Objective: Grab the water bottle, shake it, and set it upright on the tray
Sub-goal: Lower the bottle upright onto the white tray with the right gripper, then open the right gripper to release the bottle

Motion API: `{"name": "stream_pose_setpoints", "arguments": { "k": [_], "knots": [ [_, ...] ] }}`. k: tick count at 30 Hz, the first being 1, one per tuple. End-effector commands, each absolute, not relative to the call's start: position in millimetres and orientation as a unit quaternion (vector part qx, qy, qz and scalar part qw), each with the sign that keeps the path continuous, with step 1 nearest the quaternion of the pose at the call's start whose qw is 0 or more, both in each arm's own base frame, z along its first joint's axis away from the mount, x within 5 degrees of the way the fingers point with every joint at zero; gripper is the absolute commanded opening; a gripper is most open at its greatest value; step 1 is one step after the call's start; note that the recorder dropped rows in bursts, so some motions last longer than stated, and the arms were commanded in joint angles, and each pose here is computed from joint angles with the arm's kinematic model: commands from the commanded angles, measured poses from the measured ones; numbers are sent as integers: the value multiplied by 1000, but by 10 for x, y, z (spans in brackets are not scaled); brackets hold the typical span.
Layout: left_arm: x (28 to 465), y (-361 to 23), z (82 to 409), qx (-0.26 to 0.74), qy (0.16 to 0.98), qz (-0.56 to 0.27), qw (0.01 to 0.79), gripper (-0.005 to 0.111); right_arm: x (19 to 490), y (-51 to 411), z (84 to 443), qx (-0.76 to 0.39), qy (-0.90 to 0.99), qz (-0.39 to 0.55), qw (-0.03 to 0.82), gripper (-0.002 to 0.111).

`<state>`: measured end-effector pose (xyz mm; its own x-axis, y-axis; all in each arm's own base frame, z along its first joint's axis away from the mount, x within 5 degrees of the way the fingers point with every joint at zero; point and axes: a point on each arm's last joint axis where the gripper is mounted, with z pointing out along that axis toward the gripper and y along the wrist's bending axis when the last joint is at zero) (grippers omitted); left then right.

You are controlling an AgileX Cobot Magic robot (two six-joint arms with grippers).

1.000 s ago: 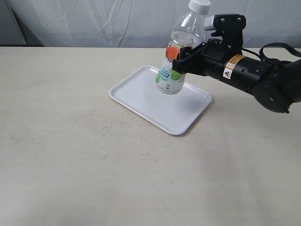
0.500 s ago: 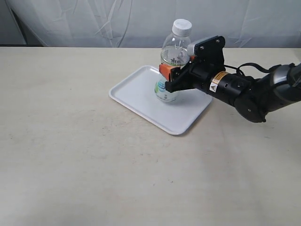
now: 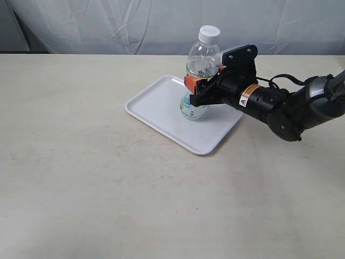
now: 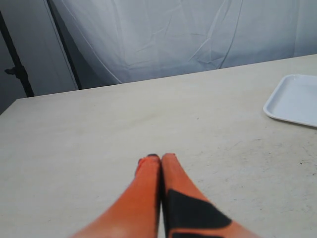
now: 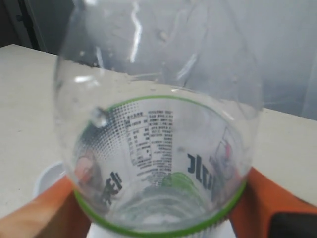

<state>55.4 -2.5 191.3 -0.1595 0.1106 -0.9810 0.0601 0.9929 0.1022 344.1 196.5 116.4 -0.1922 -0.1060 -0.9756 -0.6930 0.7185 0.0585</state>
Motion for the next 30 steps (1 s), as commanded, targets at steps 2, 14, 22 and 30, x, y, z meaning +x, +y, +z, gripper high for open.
{"name": "stream_pose_setpoints", "arguments": {
  "k": [2, 14, 22, 30],
  "knots": [
    [554, -27, 1915, 53, 757, 15, 651, 0, 3393, 2038, 1133, -276, 746, 257, 549, 12],
    [554, -27, 1915, 52, 757, 15, 651, 0, 3308, 2035, 1014, -246, 826, 228, 452, 67],
    [554, -27, 1915, 52, 757, 15, 651, 0, 3246, 2084, 1175, -290, 815, 221, 450, 67],
    [554, -27, 1915, 52, 757, 15, 651, 0, 3211, 1950, 1190, -287, 860, 152, 393, 67]
  ]
}}
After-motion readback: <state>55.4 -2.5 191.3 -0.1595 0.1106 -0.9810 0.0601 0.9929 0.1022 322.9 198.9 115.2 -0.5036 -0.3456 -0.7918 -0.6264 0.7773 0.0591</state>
